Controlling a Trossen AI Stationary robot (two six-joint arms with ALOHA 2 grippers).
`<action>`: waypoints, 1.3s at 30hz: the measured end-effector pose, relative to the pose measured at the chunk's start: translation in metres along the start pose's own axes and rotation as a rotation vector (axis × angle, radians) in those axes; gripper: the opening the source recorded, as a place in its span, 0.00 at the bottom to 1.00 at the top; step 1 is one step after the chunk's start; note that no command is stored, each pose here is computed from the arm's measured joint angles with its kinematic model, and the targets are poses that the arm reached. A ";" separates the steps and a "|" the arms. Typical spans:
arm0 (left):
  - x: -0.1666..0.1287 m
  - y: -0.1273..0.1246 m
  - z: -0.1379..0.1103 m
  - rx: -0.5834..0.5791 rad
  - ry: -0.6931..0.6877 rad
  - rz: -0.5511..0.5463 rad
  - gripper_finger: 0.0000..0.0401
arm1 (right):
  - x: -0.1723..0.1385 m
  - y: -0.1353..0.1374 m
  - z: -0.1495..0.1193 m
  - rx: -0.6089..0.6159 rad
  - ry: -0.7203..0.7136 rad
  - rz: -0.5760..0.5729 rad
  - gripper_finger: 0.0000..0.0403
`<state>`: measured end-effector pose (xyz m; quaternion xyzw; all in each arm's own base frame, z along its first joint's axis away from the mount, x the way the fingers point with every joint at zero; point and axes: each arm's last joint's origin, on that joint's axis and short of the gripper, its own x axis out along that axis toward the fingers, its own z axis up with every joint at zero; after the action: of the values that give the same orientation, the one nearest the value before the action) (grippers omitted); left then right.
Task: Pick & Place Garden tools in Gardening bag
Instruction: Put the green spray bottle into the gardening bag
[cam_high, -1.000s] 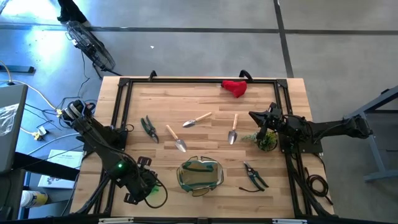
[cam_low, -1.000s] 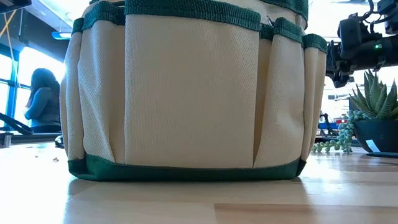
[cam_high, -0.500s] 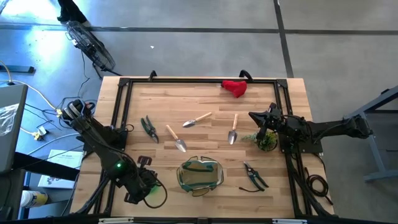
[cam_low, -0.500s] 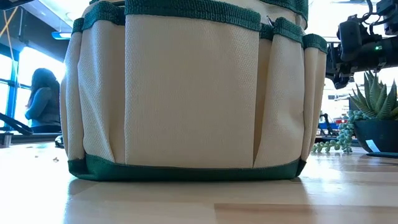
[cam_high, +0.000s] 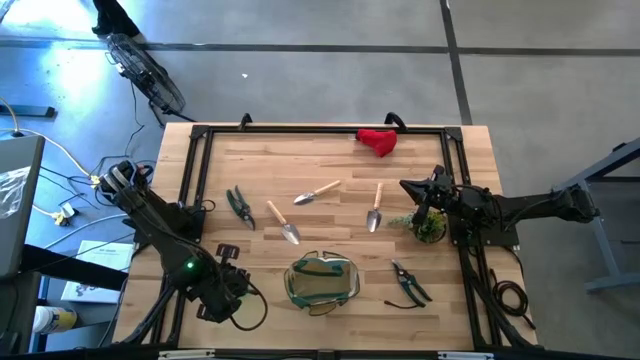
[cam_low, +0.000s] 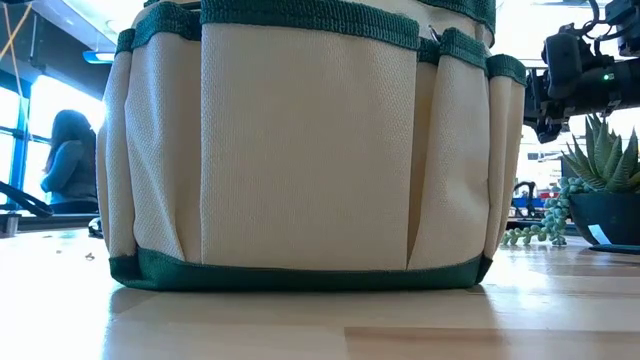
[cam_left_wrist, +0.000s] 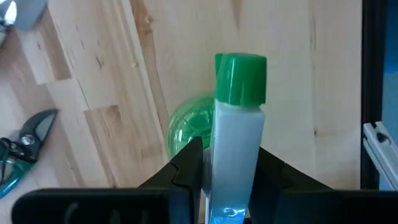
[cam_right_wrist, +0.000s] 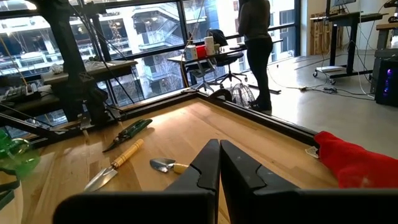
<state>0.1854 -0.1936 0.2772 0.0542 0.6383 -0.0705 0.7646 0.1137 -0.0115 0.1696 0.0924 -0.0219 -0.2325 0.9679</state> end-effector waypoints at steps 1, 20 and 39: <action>-0.002 0.000 0.000 0.001 0.001 0.004 0.19 | 0.000 0.000 0.000 0.000 0.000 0.000 0.01; -0.056 0.006 0.009 -0.007 -0.124 0.106 0.19 | 0.000 0.000 0.001 0.049 -0.006 0.005 0.01; -0.095 0.035 0.030 -0.053 -0.248 0.168 0.19 | -0.004 0.015 0.016 0.232 -0.054 0.470 0.01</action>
<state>0.2044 -0.1603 0.3759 0.0779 0.5337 0.0045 0.8421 0.1152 0.0007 0.1878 0.1888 -0.0950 0.0002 0.9774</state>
